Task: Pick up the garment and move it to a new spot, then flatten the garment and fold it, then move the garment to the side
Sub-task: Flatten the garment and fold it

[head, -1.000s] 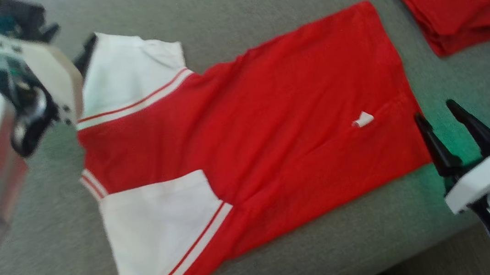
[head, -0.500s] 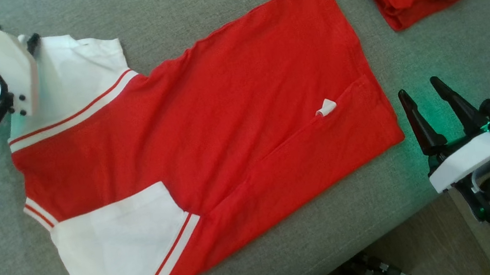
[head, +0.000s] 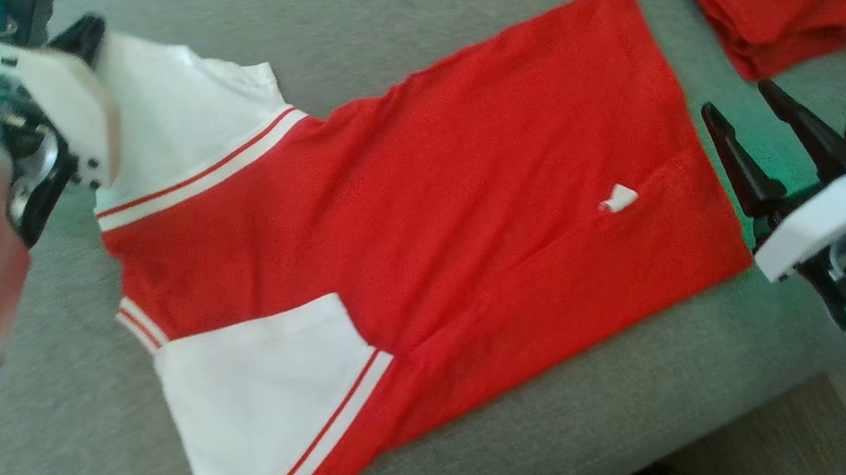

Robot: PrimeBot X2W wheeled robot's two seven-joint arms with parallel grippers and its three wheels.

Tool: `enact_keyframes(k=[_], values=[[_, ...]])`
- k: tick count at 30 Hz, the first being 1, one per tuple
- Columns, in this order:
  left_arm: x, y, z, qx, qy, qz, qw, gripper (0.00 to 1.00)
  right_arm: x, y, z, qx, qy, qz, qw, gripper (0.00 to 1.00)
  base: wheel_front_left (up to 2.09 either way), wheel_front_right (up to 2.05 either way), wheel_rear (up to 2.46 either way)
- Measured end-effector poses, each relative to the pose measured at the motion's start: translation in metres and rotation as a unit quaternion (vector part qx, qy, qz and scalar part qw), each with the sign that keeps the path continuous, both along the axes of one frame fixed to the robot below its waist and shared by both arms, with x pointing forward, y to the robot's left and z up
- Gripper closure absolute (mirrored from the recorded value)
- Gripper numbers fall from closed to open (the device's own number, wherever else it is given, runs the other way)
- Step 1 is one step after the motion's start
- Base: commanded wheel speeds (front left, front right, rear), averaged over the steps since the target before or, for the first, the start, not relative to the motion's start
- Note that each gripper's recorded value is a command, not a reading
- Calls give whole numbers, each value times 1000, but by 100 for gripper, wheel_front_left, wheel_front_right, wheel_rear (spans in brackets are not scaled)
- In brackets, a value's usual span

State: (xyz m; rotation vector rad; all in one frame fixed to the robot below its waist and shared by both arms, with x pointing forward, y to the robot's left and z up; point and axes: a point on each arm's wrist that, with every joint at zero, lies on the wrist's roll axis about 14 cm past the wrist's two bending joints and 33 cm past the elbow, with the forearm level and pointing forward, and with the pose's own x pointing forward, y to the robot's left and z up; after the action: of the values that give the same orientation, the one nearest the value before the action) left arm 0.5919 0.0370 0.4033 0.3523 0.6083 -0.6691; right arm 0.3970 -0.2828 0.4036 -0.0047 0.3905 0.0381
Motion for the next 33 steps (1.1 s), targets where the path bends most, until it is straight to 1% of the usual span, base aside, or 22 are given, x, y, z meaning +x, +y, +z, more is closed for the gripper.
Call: enact_keyframes(k=[2,6,9,13,16,17,25,27,28,30,32,33], values=[[3,1,18,-17,-26,4,1000,100,11,7,3,8,3,9,1000,0,0,0,0],[-4,-7,46,-51,-55,1,997,100,26,27,-3,31,35,31,998,0,0,0,0],[-10,-3,54,-50,-67,-3,997,100,41,34,-4,31,55,44,997,0,0,0,0],[-9,10,67,-51,-92,3,994,100,67,30,-5,2,92,55,994,0,0,0,0],[-9,17,71,-62,-94,15,993,100,80,26,-10,-18,118,56,991,0,0,0,0],[-11,21,68,-56,-92,16,994,100,88,24,-12,-25,129,53,990,0,0,0,0],[-12,28,63,-48,-90,17,995,100,106,25,-24,-38,167,51,984,0,0,0,0],[-11,29,62,-49,-89,18,995,100,110,27,-26,-40,170,53,983,13,0,0,0],[-10,29,62,-50,-90,18,995,100,112,27,-26,-39,171,53,983,16,0,0,0],[-9,29,61,-48,-88,17,995,100,115,28,-28,-38,174,53,983,33,0,0,0],[-8,30,59,-49,-88,18,995,100,116,29,-29,-36,177,53,982,42,0,0,0],[-8,30,58,-49,-87,18,995,100,115,28,-32,-36,185,51,981,51,0,0,0]])
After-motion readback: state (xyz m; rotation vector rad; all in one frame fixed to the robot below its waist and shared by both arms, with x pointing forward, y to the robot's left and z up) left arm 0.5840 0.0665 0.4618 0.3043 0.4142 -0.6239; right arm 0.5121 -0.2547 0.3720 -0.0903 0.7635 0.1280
